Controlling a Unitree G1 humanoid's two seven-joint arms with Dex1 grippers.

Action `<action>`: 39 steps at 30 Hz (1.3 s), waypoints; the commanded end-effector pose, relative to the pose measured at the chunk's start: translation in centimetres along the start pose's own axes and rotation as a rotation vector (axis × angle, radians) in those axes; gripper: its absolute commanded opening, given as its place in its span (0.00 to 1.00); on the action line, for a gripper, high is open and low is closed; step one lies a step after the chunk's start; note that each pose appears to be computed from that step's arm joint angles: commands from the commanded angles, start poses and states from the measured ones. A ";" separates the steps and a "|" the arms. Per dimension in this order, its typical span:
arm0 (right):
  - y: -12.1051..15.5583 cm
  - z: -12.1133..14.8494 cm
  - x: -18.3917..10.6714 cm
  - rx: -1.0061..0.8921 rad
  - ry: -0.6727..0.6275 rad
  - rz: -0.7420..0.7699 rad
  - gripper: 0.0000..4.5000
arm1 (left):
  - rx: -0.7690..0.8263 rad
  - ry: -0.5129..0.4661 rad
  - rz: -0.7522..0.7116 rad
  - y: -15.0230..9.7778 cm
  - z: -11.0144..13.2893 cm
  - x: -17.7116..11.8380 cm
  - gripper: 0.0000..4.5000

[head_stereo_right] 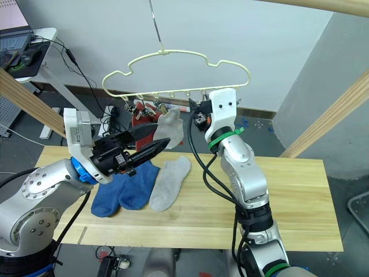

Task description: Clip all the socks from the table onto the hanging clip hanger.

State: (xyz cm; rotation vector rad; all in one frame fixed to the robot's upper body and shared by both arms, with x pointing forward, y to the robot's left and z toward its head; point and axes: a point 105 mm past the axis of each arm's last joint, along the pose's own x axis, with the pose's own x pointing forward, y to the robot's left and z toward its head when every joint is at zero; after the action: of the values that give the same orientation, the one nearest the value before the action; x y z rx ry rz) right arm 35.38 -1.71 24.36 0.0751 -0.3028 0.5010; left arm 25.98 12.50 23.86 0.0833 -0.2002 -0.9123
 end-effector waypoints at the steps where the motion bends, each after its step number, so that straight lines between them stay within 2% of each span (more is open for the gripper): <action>1: 0.4 1.8 0.1 0.012 -0.074 0.013 0.51 | 0.040 -0.038 -0.023 -0.8 0.9 0.1 0.60; 11: 0.4 1.9 0.3 0.034 -0.079 0.012 0.51 | 0.038 -0.046 -0.024 -0.9 0.9 0.3 0.60; 14: 0.4 1.9 0.4 0.042 -0.079 0.015 0.38 | 0.039 -0.045 -0.024 -0.9 0.9 0.4 0.60; 17: 0.5 1.9 0.4 0.045 -0.079 0.016 0.16 | 0.038 -0.044 -0.024 -1.0 0.8 0.4 0.60; 19: 0.5 1.9 0.4 0.045 -0.080 0.018 0.07 | 0.038 -0.043 -0.024 -1.0 0.8 0.4 0.60; 21: 0.5 1.9 0.5 0.045 -0.081 0.020 0.01 | 0.038 -0.043 -0.022 -1.1 0.7 0.4 0.60; 23: 0.4 1.9 0.5 0.047 -0.082 0.023 0.00 | 0.028 -0.030 -0.014 -1.1 0.3 0.3 0.60; 26: 0.3 1.7 0.3 0.070 -0.067 0.044 0.00 | -0.003 0.061 0.059 -0.3 -2.4 0.0 0.60; 30: 0.5 1.0 0.0 0.145 -0.001 0.146 0.00 | -0.063 0.294 0.225 1.4 -9.7 -1.3 0.60; 32: 0.4 0.7 -0.3 0.177 0.032 0.185 0.00 | -0.035 0.367 0.245 1.6 -12.7 -1.6 0.60; 34: 0.2 0.6 -0.7 0.208 0.063 0.216 0.00 | 0.055 0.439 0.235 1.7 -15.6 -1.6 0.72; 38: 0.0 0.5 -1.3 0.222 0.096 0.238 0.00 | 0.127 0.483 0.238 2.0 -18.5 -0.4 0.99; 39: -0.1 0.5 -1.4 0.225 0.102 0.233 0.00 | 0.134 0.496 0.239 2.1 -19.3 -0.1 0.99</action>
State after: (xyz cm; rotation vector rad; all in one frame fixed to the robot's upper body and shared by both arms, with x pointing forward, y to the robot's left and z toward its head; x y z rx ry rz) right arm 34.62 -2.22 23.97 0.2266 -0.1465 0.7572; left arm 31.32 14.27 5.42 0.3522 0.2229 -0.6017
